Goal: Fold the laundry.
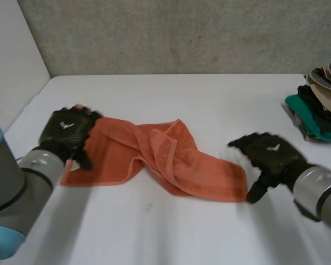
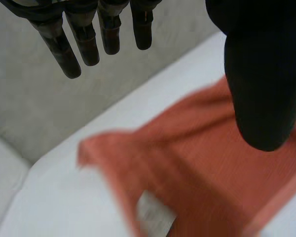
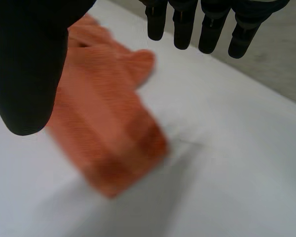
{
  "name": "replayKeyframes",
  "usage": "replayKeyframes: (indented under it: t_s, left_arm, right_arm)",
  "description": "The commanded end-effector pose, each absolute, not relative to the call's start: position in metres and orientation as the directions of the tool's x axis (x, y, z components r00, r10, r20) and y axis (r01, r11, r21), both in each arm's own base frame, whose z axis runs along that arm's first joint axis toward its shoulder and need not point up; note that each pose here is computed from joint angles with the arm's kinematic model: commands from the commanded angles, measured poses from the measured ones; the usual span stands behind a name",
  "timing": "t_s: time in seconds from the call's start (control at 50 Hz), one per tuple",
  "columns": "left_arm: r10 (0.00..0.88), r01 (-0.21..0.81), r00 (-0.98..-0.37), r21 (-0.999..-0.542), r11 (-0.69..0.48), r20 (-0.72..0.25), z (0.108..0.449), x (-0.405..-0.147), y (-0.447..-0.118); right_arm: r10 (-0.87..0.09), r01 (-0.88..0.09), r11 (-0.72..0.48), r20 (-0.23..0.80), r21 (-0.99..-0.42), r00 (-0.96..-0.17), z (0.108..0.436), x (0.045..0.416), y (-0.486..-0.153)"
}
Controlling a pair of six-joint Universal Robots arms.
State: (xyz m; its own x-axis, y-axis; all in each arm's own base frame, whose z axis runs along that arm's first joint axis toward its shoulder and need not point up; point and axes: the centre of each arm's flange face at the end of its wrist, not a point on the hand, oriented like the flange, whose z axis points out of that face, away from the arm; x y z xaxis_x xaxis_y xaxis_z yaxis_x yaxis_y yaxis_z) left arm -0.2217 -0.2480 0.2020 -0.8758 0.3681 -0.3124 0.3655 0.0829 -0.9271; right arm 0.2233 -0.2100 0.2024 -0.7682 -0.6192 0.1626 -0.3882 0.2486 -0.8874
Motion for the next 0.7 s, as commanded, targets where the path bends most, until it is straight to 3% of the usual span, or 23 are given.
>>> replayKeyframes:
  t_s: [0.02, 0.2, 0.38, 0.56, 0.7]
  left_arm:
    - [0.331, 0.467, -0.856, -0.869, 0.163, -0.397, 0.171, -0.185, -0.267]
    - [0.451, 0.438, -0.834, -0.879, 0.188, -0.319, 0.148, -0.176, -0.276]
    - [0.484, 0.43, -0.825, -0.88, 0.204, -0.291, 0.141, -0.177, -0.27]
    - [0.57, 0.415, -0.786, -0.888, 0.197, -0.24, 0.128, -0.192, -0.266]
    - [0.648, 0.389, -0.733, -0.908, 0.152, -0.206, 0.125, -0.227, -0.261]
  right_arm:
    - [-0.662, -0.424, 0.196, 0.2, -0.884, -0.722, 0.164, 0.248, -0.193]
    - [-0.687, -0.385, 0.015, 0.271, -0.923, -0.674, 0.151, 0.283, -0.191]
    - [-0.724, -0.308, -0.131, 0.303, -0.942, -0.62, 0.162, 0.32, -0.178]
    - [-0.712, -0.334, -0.126, 0.32, -0.934, -0.625, 0.148, 0.33, -0.182]
    - [-0.701, -0.343, -0.143, 0.339, -0.929, -0.627, 0.148, 0.339, -0.192]
